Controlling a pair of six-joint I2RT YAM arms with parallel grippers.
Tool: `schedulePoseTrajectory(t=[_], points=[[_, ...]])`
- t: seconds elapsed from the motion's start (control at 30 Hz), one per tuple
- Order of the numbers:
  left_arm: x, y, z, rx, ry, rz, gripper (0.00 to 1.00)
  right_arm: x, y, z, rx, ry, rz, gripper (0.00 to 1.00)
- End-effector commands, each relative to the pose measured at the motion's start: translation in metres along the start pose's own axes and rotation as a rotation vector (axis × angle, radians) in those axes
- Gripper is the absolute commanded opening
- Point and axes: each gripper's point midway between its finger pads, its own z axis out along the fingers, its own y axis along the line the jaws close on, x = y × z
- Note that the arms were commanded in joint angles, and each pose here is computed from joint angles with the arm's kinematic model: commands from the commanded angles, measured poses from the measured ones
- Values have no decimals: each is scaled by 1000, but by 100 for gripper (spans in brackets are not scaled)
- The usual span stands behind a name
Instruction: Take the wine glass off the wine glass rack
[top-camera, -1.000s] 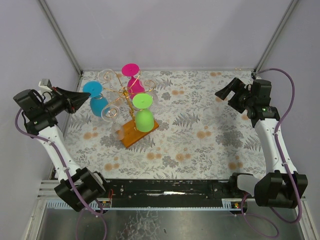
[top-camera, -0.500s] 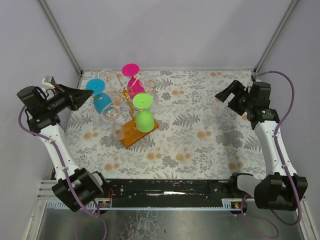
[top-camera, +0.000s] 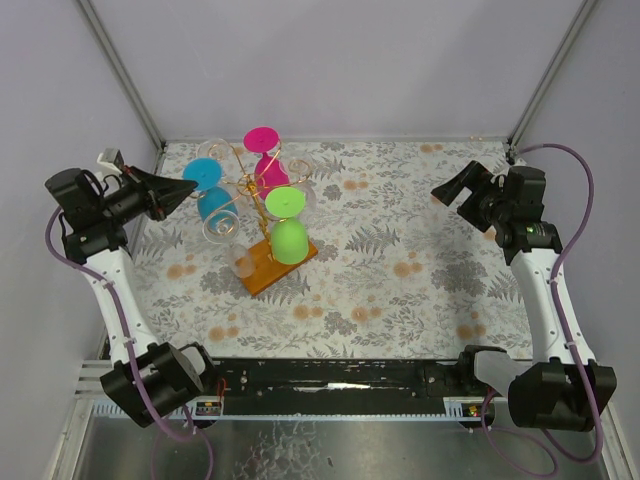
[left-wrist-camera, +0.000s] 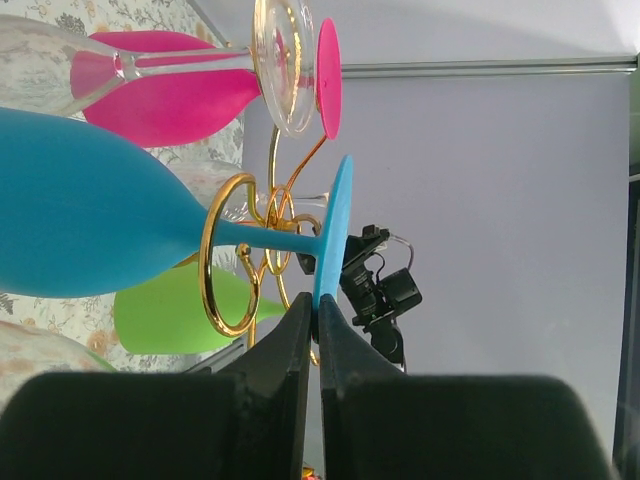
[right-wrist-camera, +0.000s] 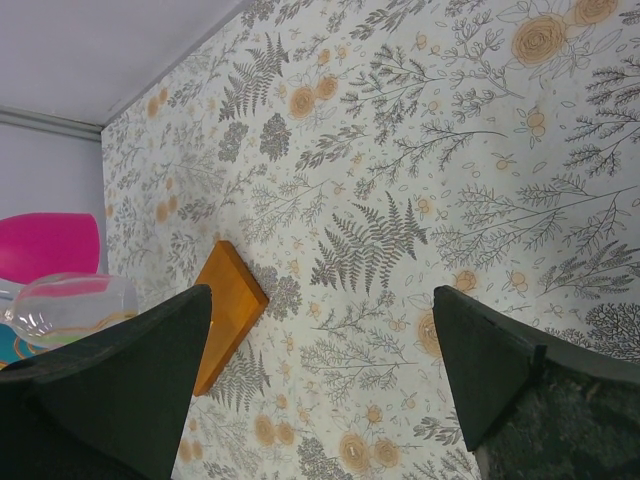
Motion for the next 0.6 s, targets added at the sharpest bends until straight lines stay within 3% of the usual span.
schedulePoseTrajectory(t=[0.0, 0.57], points=[[16, -11, -5, 17, 33, 67, 0, -6, 3, -6, -4, -32, -3, 99], [43, -13, -17, -19, 42, 79, 0, 1, 0, -10, 6, -14, -19, 99]])
